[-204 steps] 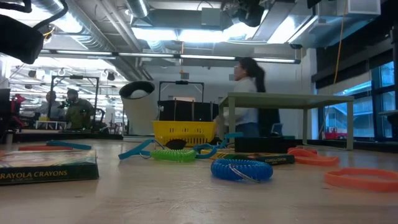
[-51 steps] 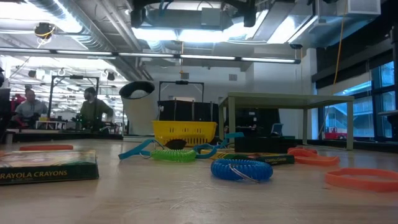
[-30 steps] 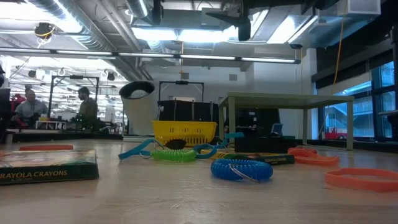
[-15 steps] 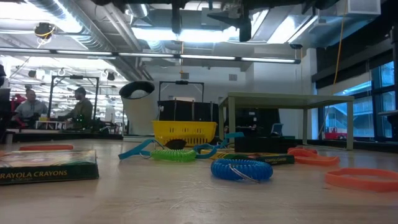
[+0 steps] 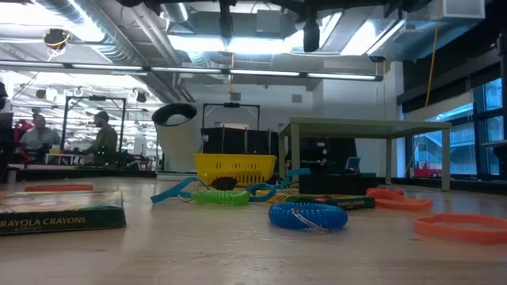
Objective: Pick & Place Office Desk Supplies
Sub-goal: Put the blue rubber band into the red bin
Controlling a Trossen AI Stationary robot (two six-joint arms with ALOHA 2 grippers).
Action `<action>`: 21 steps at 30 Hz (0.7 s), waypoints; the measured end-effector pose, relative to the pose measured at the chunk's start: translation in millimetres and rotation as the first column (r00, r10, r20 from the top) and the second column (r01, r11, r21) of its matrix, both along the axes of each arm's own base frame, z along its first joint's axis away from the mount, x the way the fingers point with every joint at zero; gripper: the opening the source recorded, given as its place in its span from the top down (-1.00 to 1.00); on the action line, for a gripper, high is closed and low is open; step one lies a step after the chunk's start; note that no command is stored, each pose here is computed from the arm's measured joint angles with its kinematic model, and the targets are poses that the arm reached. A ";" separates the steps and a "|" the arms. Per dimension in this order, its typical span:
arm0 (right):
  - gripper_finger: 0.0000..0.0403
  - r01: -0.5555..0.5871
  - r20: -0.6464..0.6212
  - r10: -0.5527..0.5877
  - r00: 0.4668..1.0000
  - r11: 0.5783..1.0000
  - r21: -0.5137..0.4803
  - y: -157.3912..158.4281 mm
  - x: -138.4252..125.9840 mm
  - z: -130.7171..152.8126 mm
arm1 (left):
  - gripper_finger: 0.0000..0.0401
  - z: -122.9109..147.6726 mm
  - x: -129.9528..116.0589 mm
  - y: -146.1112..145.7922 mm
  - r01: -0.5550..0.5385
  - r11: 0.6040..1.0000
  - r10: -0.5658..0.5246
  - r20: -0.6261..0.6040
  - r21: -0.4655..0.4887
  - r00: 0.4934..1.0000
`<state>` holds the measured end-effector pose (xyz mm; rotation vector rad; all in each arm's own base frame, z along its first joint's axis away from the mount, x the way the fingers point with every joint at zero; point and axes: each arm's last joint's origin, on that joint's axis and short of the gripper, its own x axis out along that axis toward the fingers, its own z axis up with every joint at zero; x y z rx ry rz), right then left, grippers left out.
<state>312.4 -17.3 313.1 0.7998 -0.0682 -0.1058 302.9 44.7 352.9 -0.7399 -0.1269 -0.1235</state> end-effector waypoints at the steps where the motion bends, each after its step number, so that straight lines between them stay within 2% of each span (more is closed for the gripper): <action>1: 0.92 0.007 0.006 -0.007 1.000 1.000 0.008 -0.2 -0.1 0.5 | 0.99 0.2 -0.1 -0.1 0.003 1.000 -0.003 0.001 0.001 1.000; 4: 0.94 0.021 0.009 -0.021 1.000 0.999 0.044 -0.6 -0.2 0.5 | 0.99 0.2 -0.2 -0.1 0.003 1.000 -0.003 0.001 0.001 1.000; 11: 0.98 0.016 0.008 -0.016 1.000 0.999 0.031 -0.5 -0.2 0.6 | 0.97 0.5 -0.5 -0.7 0.013 0.998 -0.014 0.006 0.063 1.000; 21: 0.99 0.011 0.029 -0.012 0.999 1.000 0.029 0.1 -9.0 10.5 | 0.57 6.8 -13.9 20.5 0.087 0.989 -0.088 0.007 0.116 0.996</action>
